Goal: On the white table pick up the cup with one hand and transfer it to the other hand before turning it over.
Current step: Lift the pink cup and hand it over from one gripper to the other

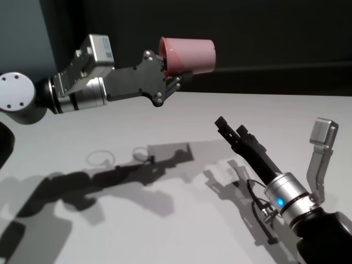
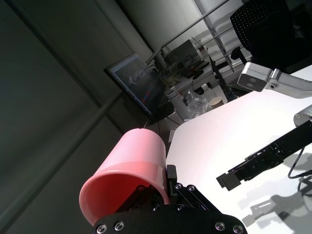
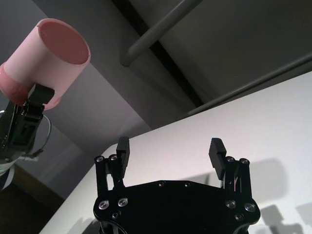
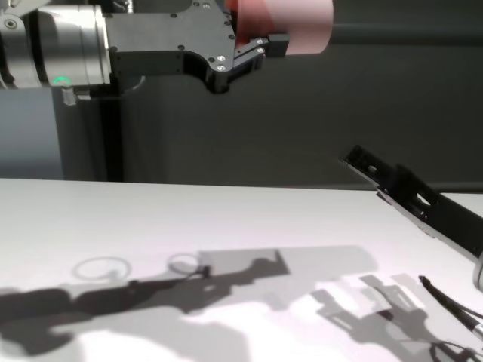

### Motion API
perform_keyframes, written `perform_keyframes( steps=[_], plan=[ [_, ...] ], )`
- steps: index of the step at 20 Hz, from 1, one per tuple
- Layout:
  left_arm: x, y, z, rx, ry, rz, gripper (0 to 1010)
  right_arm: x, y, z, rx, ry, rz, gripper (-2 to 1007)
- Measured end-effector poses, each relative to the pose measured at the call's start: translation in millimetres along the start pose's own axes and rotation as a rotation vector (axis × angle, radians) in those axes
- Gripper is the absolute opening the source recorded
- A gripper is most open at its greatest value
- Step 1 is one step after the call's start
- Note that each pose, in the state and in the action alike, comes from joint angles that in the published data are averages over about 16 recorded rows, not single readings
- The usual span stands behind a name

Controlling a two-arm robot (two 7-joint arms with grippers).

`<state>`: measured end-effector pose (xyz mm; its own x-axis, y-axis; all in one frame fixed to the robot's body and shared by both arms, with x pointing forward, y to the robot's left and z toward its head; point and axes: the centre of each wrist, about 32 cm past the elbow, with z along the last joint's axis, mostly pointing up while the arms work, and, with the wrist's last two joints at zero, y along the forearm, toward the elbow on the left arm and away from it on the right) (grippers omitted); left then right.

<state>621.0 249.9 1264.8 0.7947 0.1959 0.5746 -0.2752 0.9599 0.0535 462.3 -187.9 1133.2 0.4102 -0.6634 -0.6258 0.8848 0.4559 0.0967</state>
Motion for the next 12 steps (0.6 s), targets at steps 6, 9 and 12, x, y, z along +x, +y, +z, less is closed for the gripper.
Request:
perform_keyframes(
  steps=[6,9,12],
  plan=[
    [0.1,0.0,0.0,0.0,0.0,0.0,38,7.4,5.0,3.4,0.011,0.183,0.104,1002],
    [0.1,0.1,0.0,0.0,-0.001,0.0,38,10.0,9.0,3.8,0.019,0.254,0.156,1002],
    [0.1,0.1,0.0,0.0,-0.001,0.0,38,12.1,13.5,3.5,0.028,0.31,0.207,1002]
  ],
)
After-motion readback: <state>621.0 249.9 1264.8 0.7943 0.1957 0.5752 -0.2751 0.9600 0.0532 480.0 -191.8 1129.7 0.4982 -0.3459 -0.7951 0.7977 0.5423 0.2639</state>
